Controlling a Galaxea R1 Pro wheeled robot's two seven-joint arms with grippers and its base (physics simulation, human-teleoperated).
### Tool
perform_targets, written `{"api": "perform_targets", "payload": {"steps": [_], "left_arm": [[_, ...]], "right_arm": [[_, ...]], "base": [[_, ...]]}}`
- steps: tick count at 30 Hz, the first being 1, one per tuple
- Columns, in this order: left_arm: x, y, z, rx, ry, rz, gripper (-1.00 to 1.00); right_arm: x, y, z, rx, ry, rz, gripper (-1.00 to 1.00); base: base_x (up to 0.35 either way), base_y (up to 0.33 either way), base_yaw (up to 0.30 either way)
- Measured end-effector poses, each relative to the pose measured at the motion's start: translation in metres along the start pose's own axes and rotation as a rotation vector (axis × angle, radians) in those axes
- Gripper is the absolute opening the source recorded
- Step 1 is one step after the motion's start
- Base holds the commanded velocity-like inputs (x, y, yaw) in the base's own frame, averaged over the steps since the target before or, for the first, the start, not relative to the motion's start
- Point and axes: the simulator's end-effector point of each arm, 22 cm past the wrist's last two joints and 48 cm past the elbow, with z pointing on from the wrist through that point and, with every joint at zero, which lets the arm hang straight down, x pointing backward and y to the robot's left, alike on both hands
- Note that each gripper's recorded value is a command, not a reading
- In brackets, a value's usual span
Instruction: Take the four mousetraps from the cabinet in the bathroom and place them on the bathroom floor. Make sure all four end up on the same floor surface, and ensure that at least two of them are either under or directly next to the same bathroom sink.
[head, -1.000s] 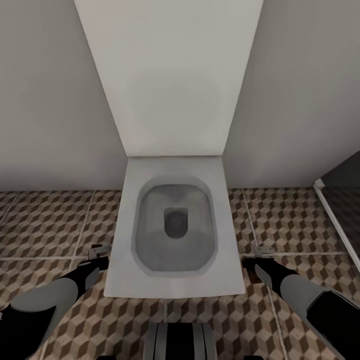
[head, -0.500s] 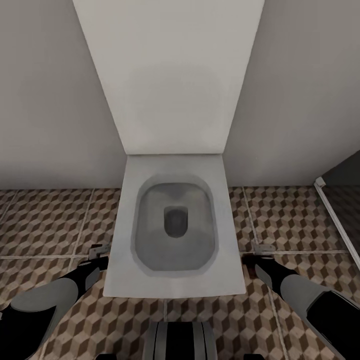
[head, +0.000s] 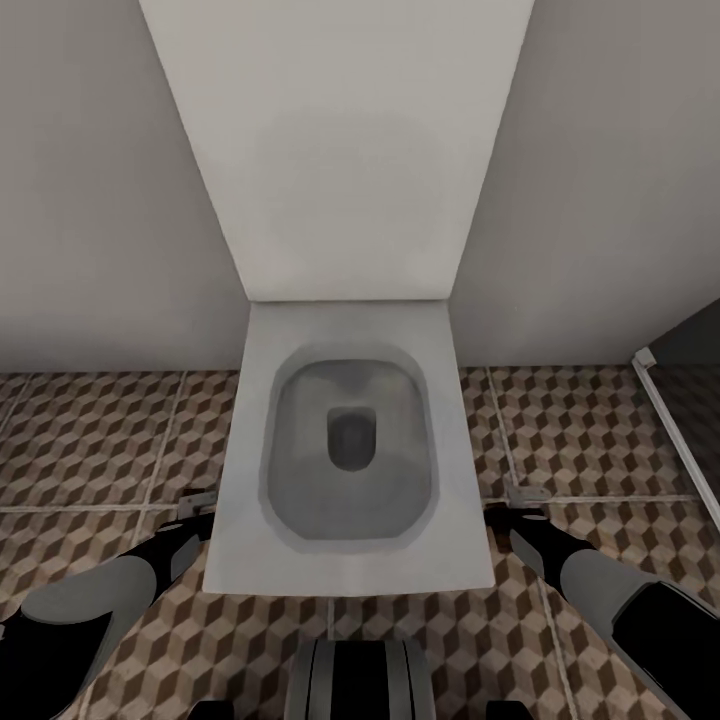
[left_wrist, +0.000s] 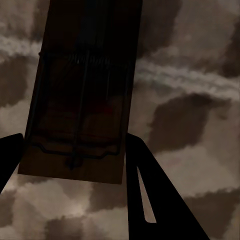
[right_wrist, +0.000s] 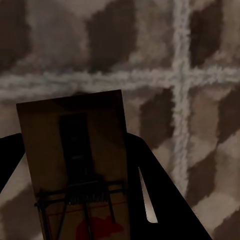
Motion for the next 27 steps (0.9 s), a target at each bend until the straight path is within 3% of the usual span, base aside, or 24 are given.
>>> {"api": "perform_targets", "payload": {"steps": [27], "left_arm": [[0.013,0.0,0.008,-0.003,0.023,0.007,-1.0]], "right_arm": [[0.013,0.007,0.008,-0.006,0.022,-0.007,-1.0]], "base": [[0.0,0.0,0.0]]}}
